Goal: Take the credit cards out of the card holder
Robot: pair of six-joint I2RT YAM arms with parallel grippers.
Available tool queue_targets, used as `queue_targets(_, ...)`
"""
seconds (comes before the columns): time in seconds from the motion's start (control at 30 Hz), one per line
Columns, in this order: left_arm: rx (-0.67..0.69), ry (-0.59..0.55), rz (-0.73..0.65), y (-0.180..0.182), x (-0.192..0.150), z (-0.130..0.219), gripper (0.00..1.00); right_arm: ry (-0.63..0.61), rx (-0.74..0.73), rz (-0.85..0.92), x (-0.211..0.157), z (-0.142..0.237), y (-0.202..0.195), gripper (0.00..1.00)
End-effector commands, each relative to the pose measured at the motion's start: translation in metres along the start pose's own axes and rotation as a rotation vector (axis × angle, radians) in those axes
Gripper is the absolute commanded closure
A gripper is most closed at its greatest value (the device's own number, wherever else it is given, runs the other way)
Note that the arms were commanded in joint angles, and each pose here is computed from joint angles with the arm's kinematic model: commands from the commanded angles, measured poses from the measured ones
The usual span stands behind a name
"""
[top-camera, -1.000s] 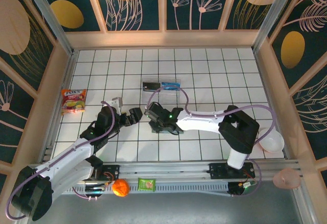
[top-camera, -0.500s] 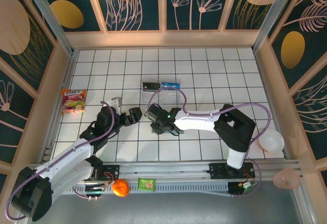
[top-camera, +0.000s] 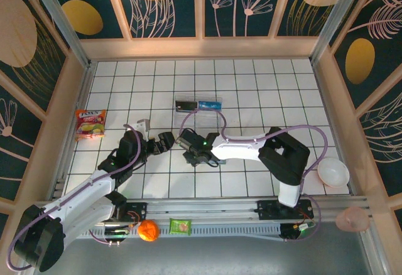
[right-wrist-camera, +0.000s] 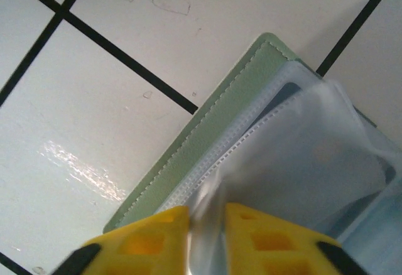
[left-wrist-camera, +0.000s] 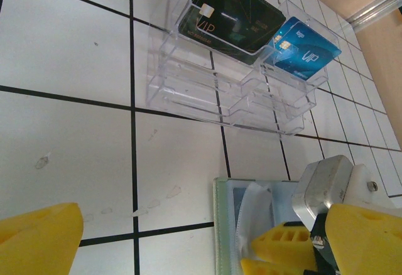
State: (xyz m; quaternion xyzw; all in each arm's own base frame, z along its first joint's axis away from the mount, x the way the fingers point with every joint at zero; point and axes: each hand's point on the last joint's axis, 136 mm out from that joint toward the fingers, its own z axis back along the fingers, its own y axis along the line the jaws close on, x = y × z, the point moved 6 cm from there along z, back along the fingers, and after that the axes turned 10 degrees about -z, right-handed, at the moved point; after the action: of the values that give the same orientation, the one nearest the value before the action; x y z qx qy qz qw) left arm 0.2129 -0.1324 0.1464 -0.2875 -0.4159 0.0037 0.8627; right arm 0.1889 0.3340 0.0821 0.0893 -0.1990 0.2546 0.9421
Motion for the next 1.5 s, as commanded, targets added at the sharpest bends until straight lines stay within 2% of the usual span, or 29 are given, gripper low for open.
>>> queue_targets(0.0, 0.006, 0.006, -0.013, 0.003, -0.002, -0.001, 0.02, 0.041, -0.014, -0.015, -0.010, -0.004, -0.008, 0.88)
queue_targets(0.1, -0.016, 0.013, -0.016, 0.001, -0.003, -0.002, 0.06, 0.008, 0.011, -0.020, -0.006, 0.000, -0.007, 0.96)
queue_targets(0.17, -0.040, 0.021, -0.017, -0.002, -0.004, -0.004, 0.12, -0.018, 0.046, -0.028, -0.002, 0.004, -0.005, 1.00)
queue_targets(0.23, -0.077, 0.035, -0.006, -0.005, -0.007, -0.006, 0.21, -0.056, 0.093, -0.034, 0.001, 0.009, -0.002, 1.00)
queue_targets(0.47, -0.165, 0.106, 0.032, -0.012, -0.024, -0.019, 0.63, -0.184, 0.303, -0.078, 0.012, 0.028, 0.004, 1.00)
queue_targets(0.67, -0.210, 0.168, 0.009, -0.027, -0.039, -0.030, 0.81, -0.213, 0.364, -0.096, 0.015, 0.031, 0.005, 1.00)
queue_targets(0.83, -0.206, 0.240, 0.018, -0.026, -0.054, -0.040, 1.00, -0.227, 0.380, -0.116, 0.016, 0.033, 0.006, 1.00)
queue_targets(1.23, -0.203, 0.324, -0.017, -0.029, -0.064, -0.057, 1.00, -0.212, 0.380, -0.186, 0.009, 0.028, 0.003, 1.00)
queue_targets(1.47, -0.124, 0.382, -0.031, -0.017, -0.074, -0.067, 1.00, -0.191, 0.361, -0.225, 0.003, 0.025, 0.002, 1.00)
